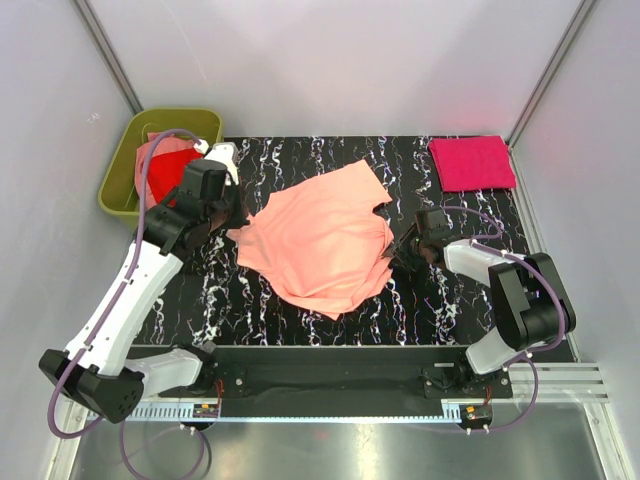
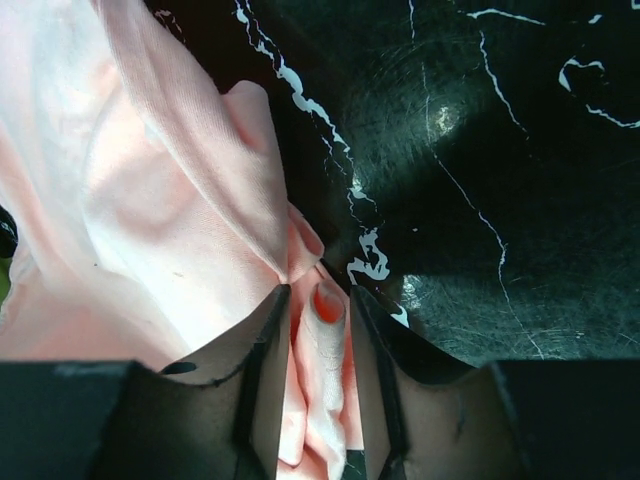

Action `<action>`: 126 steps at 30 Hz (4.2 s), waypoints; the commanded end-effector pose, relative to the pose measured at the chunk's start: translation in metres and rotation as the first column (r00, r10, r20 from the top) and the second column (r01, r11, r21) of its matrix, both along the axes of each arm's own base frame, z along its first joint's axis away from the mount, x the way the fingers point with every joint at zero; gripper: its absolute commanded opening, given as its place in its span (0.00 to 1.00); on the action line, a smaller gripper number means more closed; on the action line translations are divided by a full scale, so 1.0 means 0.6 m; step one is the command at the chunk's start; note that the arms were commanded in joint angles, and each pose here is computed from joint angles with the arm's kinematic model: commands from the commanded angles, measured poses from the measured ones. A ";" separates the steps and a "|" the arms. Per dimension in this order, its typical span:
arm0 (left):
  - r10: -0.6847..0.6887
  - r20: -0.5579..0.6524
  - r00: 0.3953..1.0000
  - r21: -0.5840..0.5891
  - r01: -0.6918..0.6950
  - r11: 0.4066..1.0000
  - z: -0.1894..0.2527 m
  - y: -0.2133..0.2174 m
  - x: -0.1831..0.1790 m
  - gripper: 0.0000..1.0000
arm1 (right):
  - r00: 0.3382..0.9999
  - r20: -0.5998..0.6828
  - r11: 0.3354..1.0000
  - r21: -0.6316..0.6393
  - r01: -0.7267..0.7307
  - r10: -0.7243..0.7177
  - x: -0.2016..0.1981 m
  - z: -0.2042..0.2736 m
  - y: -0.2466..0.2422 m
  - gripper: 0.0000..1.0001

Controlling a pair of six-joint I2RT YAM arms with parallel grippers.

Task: Fold and stack the t-shirts
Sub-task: Flatten the tshirt out

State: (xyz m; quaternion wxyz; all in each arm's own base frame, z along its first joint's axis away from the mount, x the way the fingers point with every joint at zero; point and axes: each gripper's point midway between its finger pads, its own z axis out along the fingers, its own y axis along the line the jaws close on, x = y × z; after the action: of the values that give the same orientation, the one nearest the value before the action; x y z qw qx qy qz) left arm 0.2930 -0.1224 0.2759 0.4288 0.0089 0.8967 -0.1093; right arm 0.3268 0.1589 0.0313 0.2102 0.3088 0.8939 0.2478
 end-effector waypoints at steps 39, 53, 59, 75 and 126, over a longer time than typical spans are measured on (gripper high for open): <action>0.249 0.524 0.814 -0.600 0.145 0.787 0.527 0.028 -0.134 0.00 | 0.542 0.821 0.892 -0.097 0.442 -0.179 -0.185 0.780 -0.244 0.00; 0.095 0.447 0.889 -0.587 0.212 0.781 0.469 -0.003 -0.179 0.00 | 0.512 0.837 0.882 -0.083 0.464 -0.191 -0.290 0.785 -0.282 0.00; 0.153 0.310 0.938 -0.446 0.001 0.895 0.378 -0.019 -0.024 0.00 | 0.620 0.776 0.873 -0.220 0.436 -0.114 -0.137 0.732 -0.237 0.00; 0.409 0.604 0.684 -0.587 0.034 0.809 0.601 0.062 0.043 0.00 | 0.468 0.880 0.853 -0.184 0.489 -0.079 0.002 0.901 -0.219 0.00; 0.245 0.178 0.953 -0.226 -0.202 0.953 -0.025 -0.031 0.440 0.00 | 0.824 0.557 0.857 -0.372 0.358 -0.102 0.330 0.300 -0.317 0.00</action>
State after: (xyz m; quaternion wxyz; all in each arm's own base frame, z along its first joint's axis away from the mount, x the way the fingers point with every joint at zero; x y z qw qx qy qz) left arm 0.5257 -0.1500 0.2152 0.4659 -0.0993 0.8670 -0.1461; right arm 0.4730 -0.0376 0.1878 0.4870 0.2870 0.8246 -0.0221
